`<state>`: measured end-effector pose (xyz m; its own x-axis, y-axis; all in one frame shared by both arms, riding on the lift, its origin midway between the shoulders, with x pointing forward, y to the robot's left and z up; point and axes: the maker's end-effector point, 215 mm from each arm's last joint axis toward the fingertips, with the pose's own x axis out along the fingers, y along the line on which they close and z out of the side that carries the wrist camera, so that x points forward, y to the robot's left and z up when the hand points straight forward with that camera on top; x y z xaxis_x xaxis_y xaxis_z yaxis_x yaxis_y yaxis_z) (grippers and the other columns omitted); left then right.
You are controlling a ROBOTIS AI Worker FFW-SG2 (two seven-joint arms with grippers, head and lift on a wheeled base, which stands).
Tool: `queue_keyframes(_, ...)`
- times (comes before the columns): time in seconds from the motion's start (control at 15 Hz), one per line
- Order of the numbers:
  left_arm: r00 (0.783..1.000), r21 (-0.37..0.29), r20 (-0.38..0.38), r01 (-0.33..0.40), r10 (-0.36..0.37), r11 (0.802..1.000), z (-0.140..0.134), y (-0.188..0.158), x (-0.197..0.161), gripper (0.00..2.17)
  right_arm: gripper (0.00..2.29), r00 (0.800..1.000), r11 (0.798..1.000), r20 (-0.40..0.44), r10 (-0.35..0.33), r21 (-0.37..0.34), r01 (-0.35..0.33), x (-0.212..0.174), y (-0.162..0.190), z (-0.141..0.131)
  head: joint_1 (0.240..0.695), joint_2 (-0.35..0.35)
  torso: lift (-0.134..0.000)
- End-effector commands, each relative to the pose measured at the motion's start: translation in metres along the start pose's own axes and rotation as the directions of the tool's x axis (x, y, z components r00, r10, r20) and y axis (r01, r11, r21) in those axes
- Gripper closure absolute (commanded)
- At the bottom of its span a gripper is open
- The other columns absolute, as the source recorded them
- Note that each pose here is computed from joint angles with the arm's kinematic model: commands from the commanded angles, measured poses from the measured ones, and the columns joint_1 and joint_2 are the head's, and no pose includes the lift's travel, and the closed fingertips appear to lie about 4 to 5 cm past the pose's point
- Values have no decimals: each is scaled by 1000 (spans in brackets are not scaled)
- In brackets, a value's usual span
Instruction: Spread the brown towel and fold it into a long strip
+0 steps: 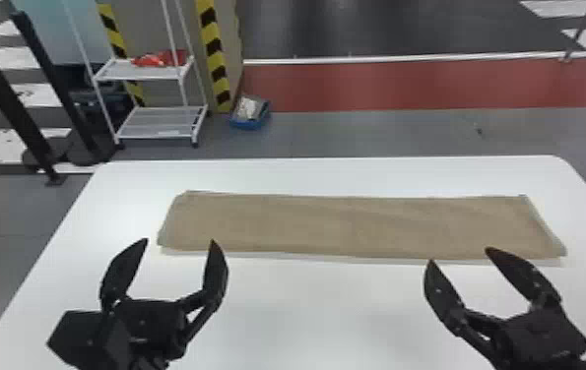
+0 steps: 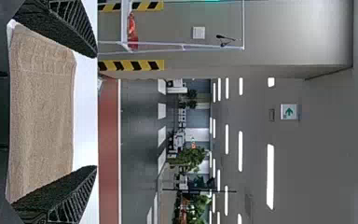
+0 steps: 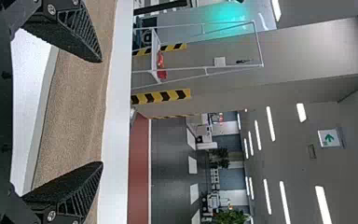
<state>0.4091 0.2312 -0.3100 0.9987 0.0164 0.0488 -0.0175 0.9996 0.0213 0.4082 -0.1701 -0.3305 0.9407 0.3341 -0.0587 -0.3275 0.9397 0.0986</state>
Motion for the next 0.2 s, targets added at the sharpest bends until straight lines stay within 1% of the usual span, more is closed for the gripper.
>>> queue_keyframes(0.0, 1000, 0, 0, -9, 9, 1000, 0, 2, 0, 29, 110, 1000, 1000, 6, 3, -3, -3, 0, 0, 2, 695, 84, -116)
queue_keyframes(0.13, 1000, 2, 0, -11, 11, 1000, 0, 3, 0, 29, 110, 1000, 1000, 7, 3, -3, -3, 1, 0, 3, 695, 87, -116)
